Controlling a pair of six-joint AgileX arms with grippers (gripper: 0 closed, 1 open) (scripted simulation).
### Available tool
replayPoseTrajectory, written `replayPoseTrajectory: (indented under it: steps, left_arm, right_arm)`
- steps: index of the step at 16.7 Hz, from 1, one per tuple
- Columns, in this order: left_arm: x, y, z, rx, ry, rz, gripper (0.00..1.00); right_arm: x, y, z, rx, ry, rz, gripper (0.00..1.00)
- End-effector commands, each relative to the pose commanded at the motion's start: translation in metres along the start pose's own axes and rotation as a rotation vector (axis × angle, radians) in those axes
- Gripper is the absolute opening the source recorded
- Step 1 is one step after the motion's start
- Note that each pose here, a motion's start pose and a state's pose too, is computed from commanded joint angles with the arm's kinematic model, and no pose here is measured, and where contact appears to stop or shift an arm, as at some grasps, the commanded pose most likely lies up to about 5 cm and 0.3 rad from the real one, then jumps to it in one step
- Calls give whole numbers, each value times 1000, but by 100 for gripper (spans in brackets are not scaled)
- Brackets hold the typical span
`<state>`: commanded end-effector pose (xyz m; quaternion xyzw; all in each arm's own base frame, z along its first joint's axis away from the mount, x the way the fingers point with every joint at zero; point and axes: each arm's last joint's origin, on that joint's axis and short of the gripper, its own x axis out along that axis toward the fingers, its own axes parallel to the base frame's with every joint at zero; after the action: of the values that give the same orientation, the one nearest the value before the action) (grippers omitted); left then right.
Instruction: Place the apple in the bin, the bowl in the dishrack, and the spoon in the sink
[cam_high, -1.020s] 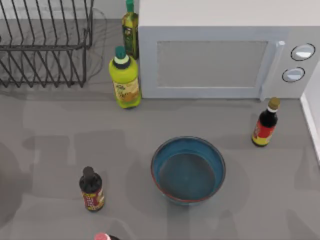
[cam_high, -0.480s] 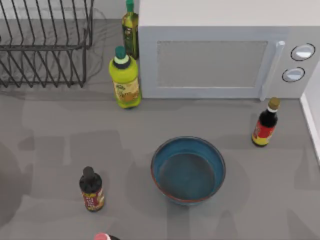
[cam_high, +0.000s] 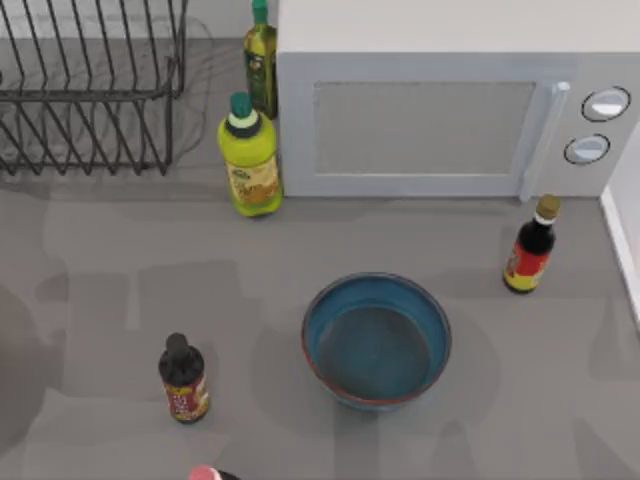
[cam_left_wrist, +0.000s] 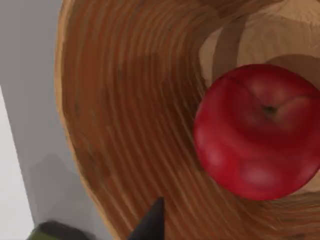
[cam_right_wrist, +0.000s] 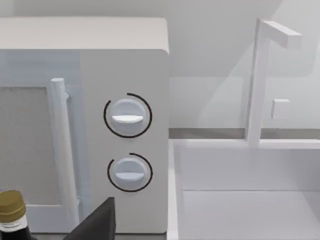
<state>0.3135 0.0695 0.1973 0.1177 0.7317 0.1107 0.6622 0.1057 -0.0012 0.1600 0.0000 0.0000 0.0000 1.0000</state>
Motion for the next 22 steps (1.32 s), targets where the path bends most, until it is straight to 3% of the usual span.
replayPoseTrajectory:
  steps: [2, 11, 14, 18, 22]
  left_arm:
    - [0, 0, 0, 0, 0, 0, 100]
    - [0, -1, 0, 1, -2, 0, 100]
    - [-6, -3, -10, -16, -54, -5, 100]
    - [-25, -12, -47, -81, -259, -21, 100]
    - [-41, -26, -108, -171, -606, -55, 100]
  right_arm:
    - [0, 0, 0, 0, 0, 0, 100]
    - [0, 0, 0, 0, 0, 0, 100]
    - [0, 0, 0, 0, 0, 0, 100]
    - [0, 0, 0, 0, 0, 0, 100]
    - [0, 0, 0, 0, 0, 0, 100]
